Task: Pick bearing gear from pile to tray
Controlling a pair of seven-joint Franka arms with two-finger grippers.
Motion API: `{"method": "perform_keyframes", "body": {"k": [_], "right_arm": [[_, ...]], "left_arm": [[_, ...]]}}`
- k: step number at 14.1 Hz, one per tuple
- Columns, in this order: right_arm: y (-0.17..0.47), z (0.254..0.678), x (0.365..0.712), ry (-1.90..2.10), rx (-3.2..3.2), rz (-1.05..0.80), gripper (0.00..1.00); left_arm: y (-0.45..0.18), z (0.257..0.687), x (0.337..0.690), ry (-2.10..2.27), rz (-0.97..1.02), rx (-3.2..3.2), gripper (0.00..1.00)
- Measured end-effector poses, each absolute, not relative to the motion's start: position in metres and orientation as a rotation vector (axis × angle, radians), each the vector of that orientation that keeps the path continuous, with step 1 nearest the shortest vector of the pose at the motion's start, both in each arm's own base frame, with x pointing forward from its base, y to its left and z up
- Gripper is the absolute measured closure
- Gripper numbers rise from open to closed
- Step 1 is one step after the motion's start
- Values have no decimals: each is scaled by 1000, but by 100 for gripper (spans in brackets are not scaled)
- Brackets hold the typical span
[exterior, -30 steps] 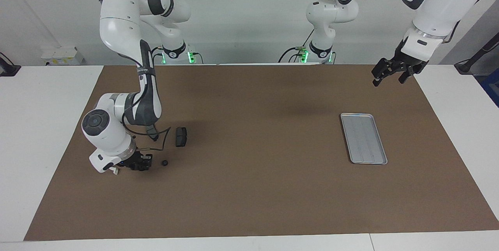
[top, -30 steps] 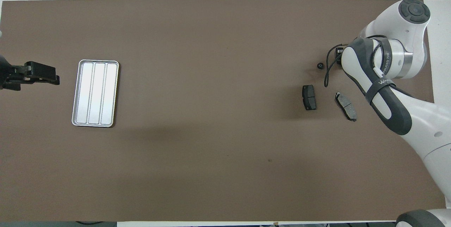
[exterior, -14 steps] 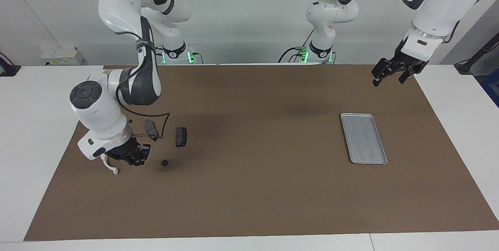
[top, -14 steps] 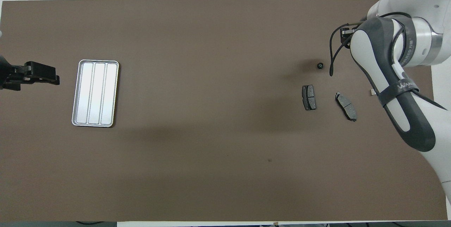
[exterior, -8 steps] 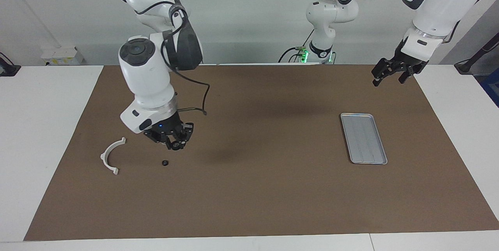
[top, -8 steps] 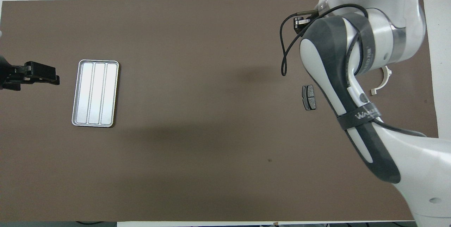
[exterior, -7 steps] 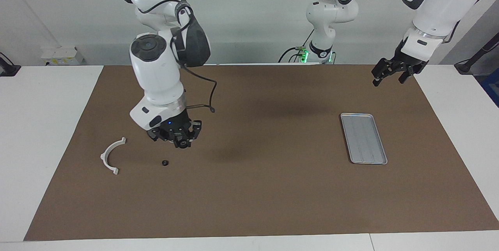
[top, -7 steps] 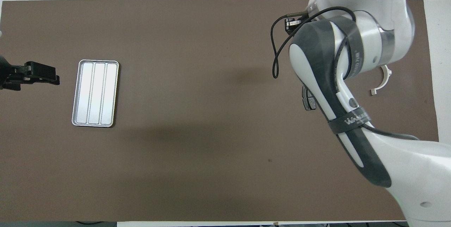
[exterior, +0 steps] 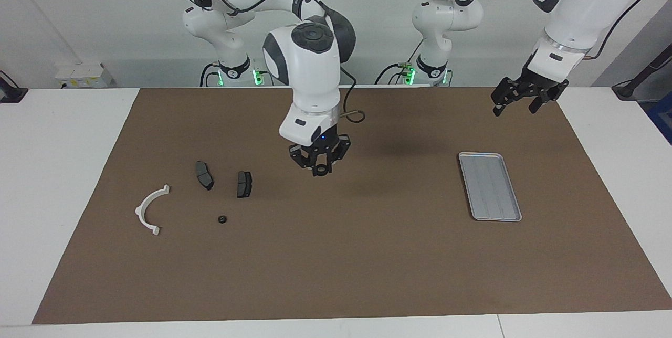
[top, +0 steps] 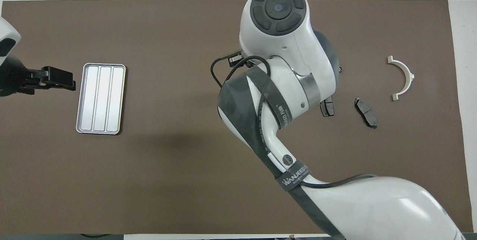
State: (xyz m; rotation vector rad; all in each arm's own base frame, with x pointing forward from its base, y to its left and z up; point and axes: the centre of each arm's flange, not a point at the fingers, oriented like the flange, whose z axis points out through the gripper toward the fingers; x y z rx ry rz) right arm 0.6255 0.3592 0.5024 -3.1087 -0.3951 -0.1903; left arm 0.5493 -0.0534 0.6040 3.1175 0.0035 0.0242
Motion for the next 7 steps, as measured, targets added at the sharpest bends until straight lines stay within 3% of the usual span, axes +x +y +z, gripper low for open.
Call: {"method": "perform_keyframes", "body": {"k": [7], "right_arm": [[390,425,626,-439,-3082,-144,65]], "left_arm": [[-55,586,544,130,-43,3120,0]]}}
